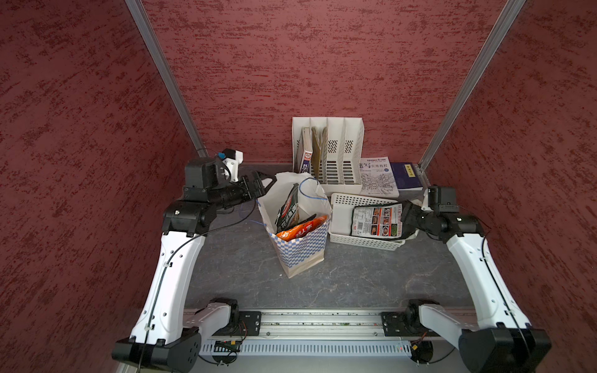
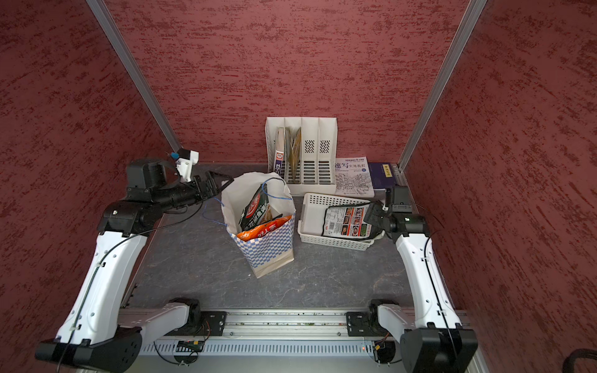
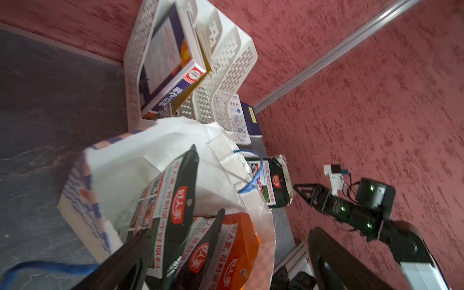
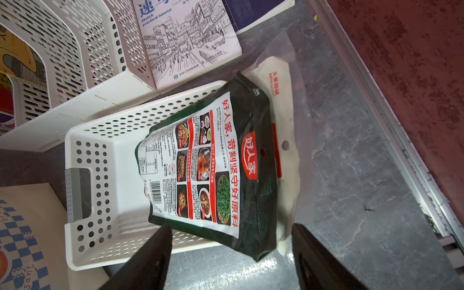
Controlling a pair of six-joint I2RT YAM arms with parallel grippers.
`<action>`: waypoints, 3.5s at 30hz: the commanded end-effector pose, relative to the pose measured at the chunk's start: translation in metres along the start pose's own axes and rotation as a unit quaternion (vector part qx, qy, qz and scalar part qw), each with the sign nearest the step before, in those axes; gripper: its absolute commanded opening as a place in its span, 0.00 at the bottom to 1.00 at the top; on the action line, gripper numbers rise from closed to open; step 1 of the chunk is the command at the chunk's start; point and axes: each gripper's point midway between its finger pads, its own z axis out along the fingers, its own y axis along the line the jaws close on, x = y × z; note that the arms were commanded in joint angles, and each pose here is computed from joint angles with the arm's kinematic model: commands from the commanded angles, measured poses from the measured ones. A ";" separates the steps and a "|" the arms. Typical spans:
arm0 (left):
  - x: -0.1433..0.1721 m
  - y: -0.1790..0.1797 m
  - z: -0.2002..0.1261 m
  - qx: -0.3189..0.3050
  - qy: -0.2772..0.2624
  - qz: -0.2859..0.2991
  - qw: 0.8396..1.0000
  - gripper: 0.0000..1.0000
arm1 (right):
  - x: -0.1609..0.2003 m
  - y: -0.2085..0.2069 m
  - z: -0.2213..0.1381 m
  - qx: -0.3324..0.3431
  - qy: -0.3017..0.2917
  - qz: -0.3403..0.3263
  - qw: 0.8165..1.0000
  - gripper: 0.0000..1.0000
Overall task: Place the condiment packets inside the bag
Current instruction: Pick up the condiment packet from the storage box.
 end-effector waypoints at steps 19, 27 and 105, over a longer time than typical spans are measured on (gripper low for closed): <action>-0.006 0.055 0.005 -0.188 -0.005 0.108 0.976 1.00 | -0.030 -0.006 0.086 -0.038 0.036 0.019 0.998 0.69; -0.001 0.040 0.007 -0.142 -0.004 0.131 0.981 1.00 | -0.039 0.015 0.064 -0.101 -0.003 0.030 0.994 0.06; -0.086 -0.061 -0.004 -0.026 -0.263 0.400 0.878 0.00 | -0.040 0.076 -0.233 -0.355 -0.307 0.021 0.883 0.80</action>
